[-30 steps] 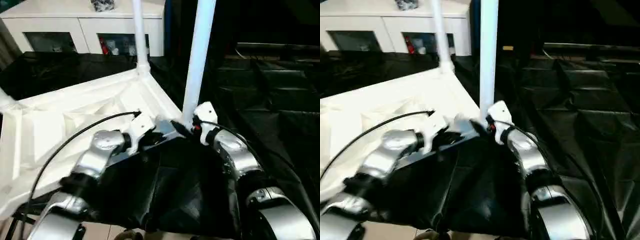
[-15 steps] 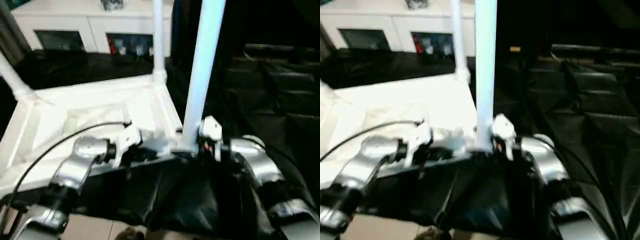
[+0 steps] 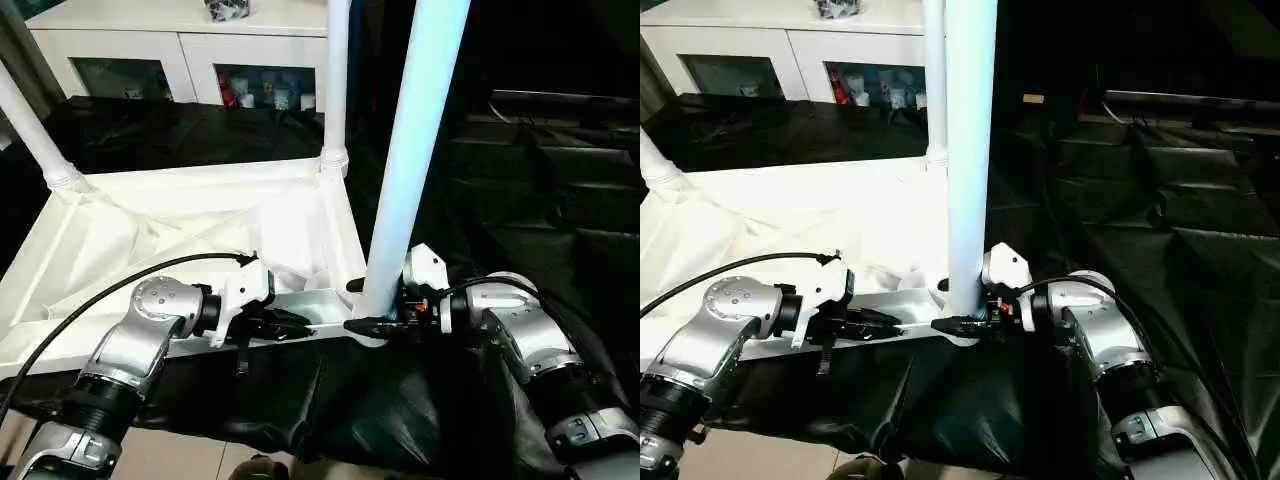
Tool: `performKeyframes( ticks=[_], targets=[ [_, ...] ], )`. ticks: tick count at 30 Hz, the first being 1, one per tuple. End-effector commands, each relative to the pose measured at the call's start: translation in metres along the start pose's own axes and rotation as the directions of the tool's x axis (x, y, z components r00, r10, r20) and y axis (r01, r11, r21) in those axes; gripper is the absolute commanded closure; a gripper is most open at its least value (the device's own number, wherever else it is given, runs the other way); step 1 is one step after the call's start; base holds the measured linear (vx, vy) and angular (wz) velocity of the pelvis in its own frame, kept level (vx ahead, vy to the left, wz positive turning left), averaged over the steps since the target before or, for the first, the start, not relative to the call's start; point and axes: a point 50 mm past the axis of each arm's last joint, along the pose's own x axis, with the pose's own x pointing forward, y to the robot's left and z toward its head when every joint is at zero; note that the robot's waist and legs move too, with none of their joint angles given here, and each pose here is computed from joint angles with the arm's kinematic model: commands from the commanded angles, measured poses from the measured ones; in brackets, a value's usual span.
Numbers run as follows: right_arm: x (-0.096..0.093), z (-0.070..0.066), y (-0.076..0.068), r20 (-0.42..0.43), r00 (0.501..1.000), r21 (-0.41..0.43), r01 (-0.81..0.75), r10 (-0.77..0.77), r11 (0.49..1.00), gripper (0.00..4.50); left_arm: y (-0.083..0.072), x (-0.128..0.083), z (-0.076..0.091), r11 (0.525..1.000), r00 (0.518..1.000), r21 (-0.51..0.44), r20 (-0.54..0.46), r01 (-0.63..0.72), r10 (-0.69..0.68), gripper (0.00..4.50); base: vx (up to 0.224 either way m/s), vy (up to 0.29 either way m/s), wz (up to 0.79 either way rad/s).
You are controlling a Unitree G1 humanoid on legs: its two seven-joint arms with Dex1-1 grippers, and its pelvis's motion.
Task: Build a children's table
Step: Rotate leg to tighten
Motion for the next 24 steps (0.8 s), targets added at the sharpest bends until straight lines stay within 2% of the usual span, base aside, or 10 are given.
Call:
performKeyframes(
  ticks=[1, 2, 4, 10, 14, 15, 17, 19, 21, 24],
  targets=[
    [0.015, -0.005, 0.006, 0.002, 1.0, 0.018, -0.011, 0.011, 1.0, 1.83, 0.013, -0.002, 0.03, 0.991, 0.99, 0.089, 0.108, -0.097, 0.087, 4.5, 0.0, 0.0, 0.0],
    [0.022, -0.006, -0.001, 0.007, 0.994, 0.035, 0.105, -0.105, 0.994, 1.85, 0.02, 0.004, 0.03, 0.98, 0.981, 0.085, 0.097, -0.179, 0.171, 4.5, 0.0, 0.0, 0.0],
    [0.025, -0.008, -0.006, -0.006, 0.984, 0.046, 0.18, -0.18, 0.983, 1.85, 0.025, 0.008, 0.03, 0.971, 0.971, 0.072, 0.089, -0.229, 0.223, 4.5, 0.0, 0.0, 0.0],
    [0.053, -0.01, -0.03, -0.053, 0.833, 0.151, 0.552, -0.551, 0.82, 1.86, 0.046, 0.041, 0.042, 0.896, 0.892, -0.019, 0.094, -0.443, 0.443, 4.5, 0.0, 0.0, 0.0],
    [0.076, -0.007, -0.031, -0.081, 0.782, 0.191, 0.62, -0.618, 0.761, 1.86, 0.051, 0.058, 0.047, 0.868, 0.864, -0.027, 0.084, -0.496, 0.497, 4.5, 0.0, 0.0, 0.0],
    [0.08, -0.006, -0.03, -0.082, 0.78, 0.202, 0.623, -0.621, 0.756, 1.86, 0.051, 0.06, 0.048, 0.863, 0.859, -0.026, 0.081, -0.505, 0.505, 4.5, 0.0, 0.0, 0.0],
    [0.091, -0.001, -0.027, -0.065, 0.789, 0.145, 0.613, -0.611, 0.777, 1.86, 0.05, 0.067, 0.05, 0.867, 0.865, 0.014, 0.075, -0.498, 0.496, 4.5, 0.0, 0.0, 0.0],
    [0.093, 0.0, -0.026, -0.05, 0.796, 0.122, 0.605, -0.603, 0.787, 1.3, 0.048, 0.07, 0.051, 0.878, 0.876, 0.026, 0.078, -0.478, 0.475, 4.5, 0.0, 0.0, 0.0],
    [0.093, 0.0, -0.026, -0.045, 0.794, 0.146, 0.606, -0.606, 0.782, 1.13, 0.047, 0.07, 0.05, 0.882, 0.88, 0.026, 0.083, -0.47, 0.467, 4.5, 0.0, 0.0, 0.0],
    [0.089, -0.002, -0.028, -0.053, 0.78, 0.108, 0.626, -0.624, 0.773, 0.86, 0.045, 0.068, 0.049, 0.891, 0.889, 0.04, 0.093, -0.453, 0.448, 4.5, 0.0, 0.0, 0.0]
  ],
)
